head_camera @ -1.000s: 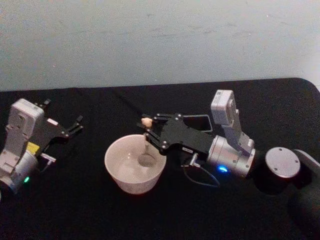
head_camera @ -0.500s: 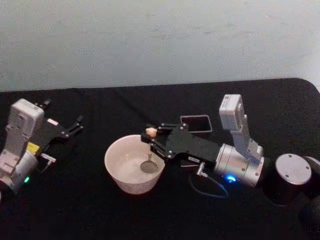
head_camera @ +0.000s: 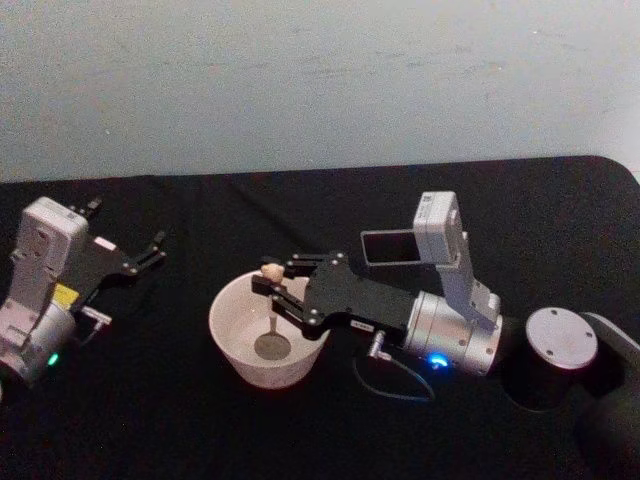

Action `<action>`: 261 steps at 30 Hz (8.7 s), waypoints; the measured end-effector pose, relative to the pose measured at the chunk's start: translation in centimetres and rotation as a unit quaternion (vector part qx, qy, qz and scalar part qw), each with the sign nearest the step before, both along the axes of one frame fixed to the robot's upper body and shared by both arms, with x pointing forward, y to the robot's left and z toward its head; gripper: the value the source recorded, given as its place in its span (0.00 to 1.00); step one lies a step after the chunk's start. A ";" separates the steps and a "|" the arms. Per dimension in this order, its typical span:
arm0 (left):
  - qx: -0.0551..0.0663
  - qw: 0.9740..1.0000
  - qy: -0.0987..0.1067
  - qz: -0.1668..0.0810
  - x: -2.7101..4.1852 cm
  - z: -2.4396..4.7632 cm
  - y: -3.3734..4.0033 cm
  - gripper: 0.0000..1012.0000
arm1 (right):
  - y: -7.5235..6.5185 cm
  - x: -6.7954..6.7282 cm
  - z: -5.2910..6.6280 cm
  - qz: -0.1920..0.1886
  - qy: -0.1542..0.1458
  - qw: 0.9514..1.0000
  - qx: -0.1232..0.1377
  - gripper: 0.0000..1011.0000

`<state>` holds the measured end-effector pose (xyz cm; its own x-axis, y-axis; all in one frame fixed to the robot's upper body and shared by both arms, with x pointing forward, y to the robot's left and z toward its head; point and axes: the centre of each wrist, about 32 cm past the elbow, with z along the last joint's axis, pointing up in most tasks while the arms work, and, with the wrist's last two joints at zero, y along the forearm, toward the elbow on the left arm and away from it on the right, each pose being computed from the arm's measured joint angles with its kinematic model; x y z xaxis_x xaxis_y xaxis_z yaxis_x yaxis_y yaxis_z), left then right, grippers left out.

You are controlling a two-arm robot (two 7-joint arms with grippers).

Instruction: Pick up the stirring spoon with one hand, stir inside the cup, then place it back in its original position.

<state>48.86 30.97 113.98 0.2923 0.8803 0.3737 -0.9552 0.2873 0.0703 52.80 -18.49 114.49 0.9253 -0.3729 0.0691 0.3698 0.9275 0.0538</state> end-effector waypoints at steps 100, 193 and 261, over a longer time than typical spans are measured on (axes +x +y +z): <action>0.000 1.000 0.000 0.000 0.00 0.00 0.00 0.99 | 0.4 2.1 0.4 -0.050 -0.020 0.999 0.007 0.21; 0.000 1.000 0.000 0.000 0.00 0.00 0.00 0.99 | -7.1 -1.6 3.4 -0.195 0.038 0.980 0.005 0.21; 0.000 1.000 0.000 0.000 0.00 0.00 0.00 0.99 | -6.9 -1.3 2.5 -0.210 0.051 0.976 -0.003 0.99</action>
<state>48.86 30.97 113.98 0.2923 0.8803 0.3737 -0.9552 0.2874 0.0703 51.50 -25.40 117.01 0.6934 -0.7205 -0.0122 0.7204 0.6935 -0.0090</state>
